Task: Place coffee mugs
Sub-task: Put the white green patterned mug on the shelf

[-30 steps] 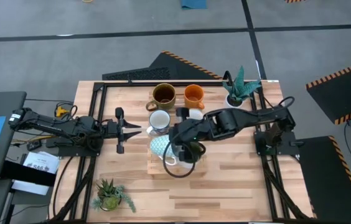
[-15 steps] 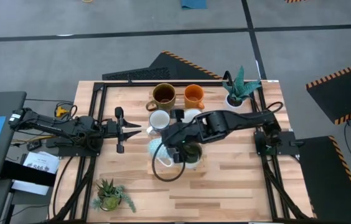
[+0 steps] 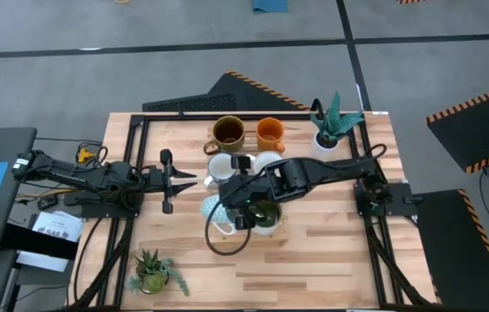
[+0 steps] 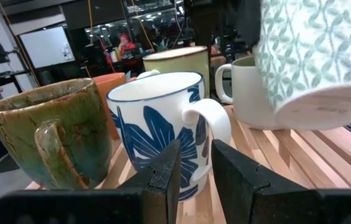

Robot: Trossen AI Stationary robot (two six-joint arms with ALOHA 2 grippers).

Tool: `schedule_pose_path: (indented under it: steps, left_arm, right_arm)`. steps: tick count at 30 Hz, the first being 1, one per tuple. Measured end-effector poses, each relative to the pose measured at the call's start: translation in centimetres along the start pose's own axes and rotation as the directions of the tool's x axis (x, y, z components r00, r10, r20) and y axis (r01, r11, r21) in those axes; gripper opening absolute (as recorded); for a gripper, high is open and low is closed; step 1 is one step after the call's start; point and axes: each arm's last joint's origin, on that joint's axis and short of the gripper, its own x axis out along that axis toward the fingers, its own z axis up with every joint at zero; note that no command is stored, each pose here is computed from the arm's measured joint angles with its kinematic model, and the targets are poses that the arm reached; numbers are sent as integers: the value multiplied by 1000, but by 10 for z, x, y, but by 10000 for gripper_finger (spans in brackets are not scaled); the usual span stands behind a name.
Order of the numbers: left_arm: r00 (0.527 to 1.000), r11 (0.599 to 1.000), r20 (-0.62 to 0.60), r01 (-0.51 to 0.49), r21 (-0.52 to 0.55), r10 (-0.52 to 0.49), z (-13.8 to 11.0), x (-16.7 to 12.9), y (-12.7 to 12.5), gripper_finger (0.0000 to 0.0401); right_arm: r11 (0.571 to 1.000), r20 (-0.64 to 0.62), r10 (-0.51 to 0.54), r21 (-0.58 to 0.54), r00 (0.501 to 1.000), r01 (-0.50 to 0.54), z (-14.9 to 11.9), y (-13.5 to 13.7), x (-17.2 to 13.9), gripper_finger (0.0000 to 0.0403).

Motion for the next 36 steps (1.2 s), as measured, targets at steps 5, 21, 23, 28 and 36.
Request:
schedule_pose_path:
  steps: [5,21,23,28,36]
  left_arm:
    - [1000,1000,1,0,-1,0,0,0,0,78]
    - [998,1000,65,-8,-19,10,6,0,1,78]
    - [997,1000,76,-1,-16,2,8,-1,0,78]
    - [993,999,111,39,-9,-38,12,-3,-6,78]
    - [997,998,38,62,33,-63,13,4,-18,61]
  right_arm:
    - [1000,-7,5,9,1000,-5,-1,3,-1,44]
    - [1000,-66,11,29,998,-9,-6,7,5,47]
    - [999,-62,8,34,998,-6,-6,7,9,49]
    - [999,-103,5,41,995,0,-10,5,14,50]
    - [998,-81,-6,58,997,11,-8,1,16,51]
